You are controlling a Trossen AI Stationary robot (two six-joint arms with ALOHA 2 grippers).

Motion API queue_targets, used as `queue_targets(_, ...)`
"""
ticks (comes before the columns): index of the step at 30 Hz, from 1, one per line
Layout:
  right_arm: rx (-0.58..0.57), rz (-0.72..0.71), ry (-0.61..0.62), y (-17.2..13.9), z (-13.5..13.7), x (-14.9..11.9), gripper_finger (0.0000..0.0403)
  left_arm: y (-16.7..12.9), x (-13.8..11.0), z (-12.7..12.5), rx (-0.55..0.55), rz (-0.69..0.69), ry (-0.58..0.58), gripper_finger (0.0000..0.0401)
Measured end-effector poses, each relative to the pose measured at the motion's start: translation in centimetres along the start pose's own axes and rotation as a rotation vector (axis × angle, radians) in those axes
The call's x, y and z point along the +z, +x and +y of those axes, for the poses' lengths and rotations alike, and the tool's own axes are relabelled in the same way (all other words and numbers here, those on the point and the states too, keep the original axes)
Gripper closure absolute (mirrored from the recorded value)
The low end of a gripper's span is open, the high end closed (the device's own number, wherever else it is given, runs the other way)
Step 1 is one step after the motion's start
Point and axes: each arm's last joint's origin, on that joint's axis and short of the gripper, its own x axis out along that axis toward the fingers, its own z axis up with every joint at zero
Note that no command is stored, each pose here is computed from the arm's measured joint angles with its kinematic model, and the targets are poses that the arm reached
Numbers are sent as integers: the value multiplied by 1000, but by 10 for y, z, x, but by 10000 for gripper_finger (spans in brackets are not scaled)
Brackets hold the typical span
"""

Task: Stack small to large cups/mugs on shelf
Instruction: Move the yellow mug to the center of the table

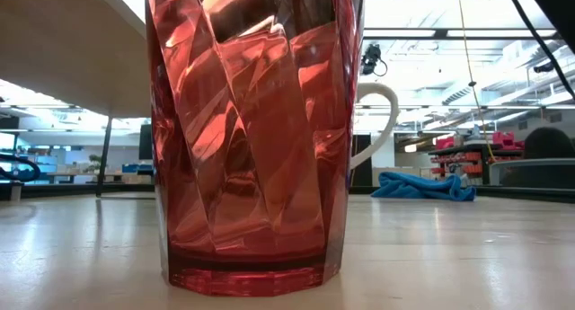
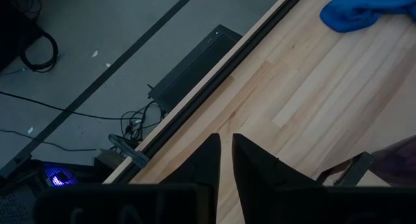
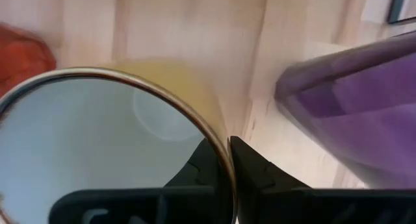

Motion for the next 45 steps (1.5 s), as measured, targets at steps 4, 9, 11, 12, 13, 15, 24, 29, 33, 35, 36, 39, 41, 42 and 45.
queue_targets(4,2,-4,-16,3,3,1,384,0,0,0,0,0,0,354)
queue_targets(9,-19,-37,-25,4,4,5,384,0,0,0,0,0,0,360)
queue_targets(11,-18,-39,-27,4,4,5,384,0,0,0,0,0,0,362)
queue_targets(12,-18,-32,-28,4,4,5,384,0,0,0,0,0,0,362)
queue_targets(13,-18,-25,-29,6,5,5,384,0,0,0,0,0,0,361)
queue_targets(15,-23,-22,-28,9,4,5,384,0,0,0,0,0,0,360)
queue_targets(24,-28,-27,-35,9,4,6,384,0,0,0,0,0,0,366)
queue_targets(29,-31,-9,-49,17,4,6,382,0,0,0,0,0,0,361)
queue_targets(33,-34,-5,-54,20,4,7,383,0,0,0,0,0,0,363)
queue_targets(35,-34,-9,-55,20,5,8,379,0,0,0,0,1,0,367)
queue_targets(36,-34,-11,-54,20,4,8,377,0,0,0,0,1,0,369)
queue_targets(39,-35,-19,-53,20,4,9,373,0,0,0,0,1,0,371)
queue_targets(41,-35,-23,-53,20,4,9,371,0,0,0,0,0,0,370)
queue_targets(42,-35,-23,-53,20,4,9,369,0,0,0,0,1,0,368)
queue_targets(45,-35,-24,-53,20,4,9,362,0,0,0,0,1,0,364)
